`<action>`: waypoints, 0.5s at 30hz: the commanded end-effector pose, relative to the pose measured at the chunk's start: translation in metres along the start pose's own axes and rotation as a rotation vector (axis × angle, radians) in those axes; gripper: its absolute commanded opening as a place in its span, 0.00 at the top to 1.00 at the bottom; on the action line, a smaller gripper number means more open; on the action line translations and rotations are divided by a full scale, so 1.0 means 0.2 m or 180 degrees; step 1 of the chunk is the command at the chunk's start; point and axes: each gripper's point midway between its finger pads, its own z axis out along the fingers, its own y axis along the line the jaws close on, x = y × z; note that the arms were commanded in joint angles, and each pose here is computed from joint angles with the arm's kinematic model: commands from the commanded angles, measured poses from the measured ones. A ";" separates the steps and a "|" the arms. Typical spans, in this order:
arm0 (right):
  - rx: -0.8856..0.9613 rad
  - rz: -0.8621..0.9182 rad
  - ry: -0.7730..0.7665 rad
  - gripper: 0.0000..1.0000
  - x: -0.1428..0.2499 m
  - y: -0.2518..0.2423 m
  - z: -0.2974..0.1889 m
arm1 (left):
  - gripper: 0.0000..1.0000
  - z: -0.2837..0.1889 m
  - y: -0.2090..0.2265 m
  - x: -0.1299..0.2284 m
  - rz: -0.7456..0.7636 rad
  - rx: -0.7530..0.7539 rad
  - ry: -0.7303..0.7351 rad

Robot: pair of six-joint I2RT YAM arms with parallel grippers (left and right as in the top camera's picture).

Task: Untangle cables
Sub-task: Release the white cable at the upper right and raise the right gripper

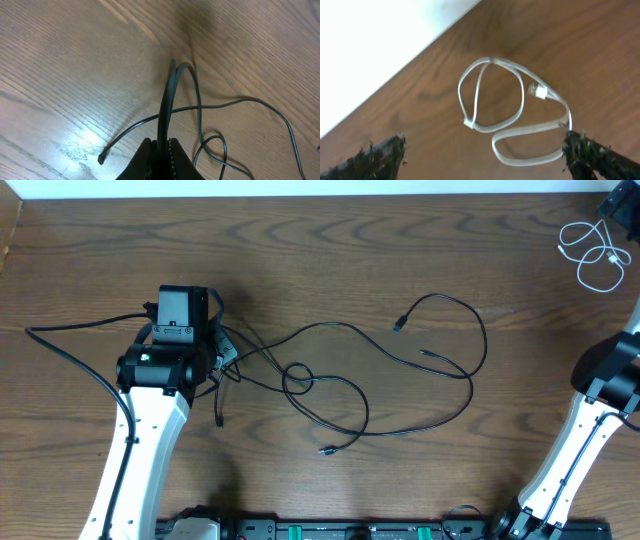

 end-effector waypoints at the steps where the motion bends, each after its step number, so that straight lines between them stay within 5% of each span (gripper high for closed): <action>1: -0.0026 -0.0094 0.0124 0.01 0.04 0.03 -0.10 | 0.92 0.00 0.00 -0.02 -0.0031 -0.0012 -0.0023; 7: 0.0093 0.0019 0.0482 0.08 0.22 -0.02 0.08 | 0.92 0.00 0.00 -0.02 -0.0031 -0.0012 -0.0026; 15: -0.0029 -0.0065 0.0267 0.22 0.28 0.02 0.39 | 0.92 0.00 0.00 -0.02 -0.0031 -0.0012 -0.0026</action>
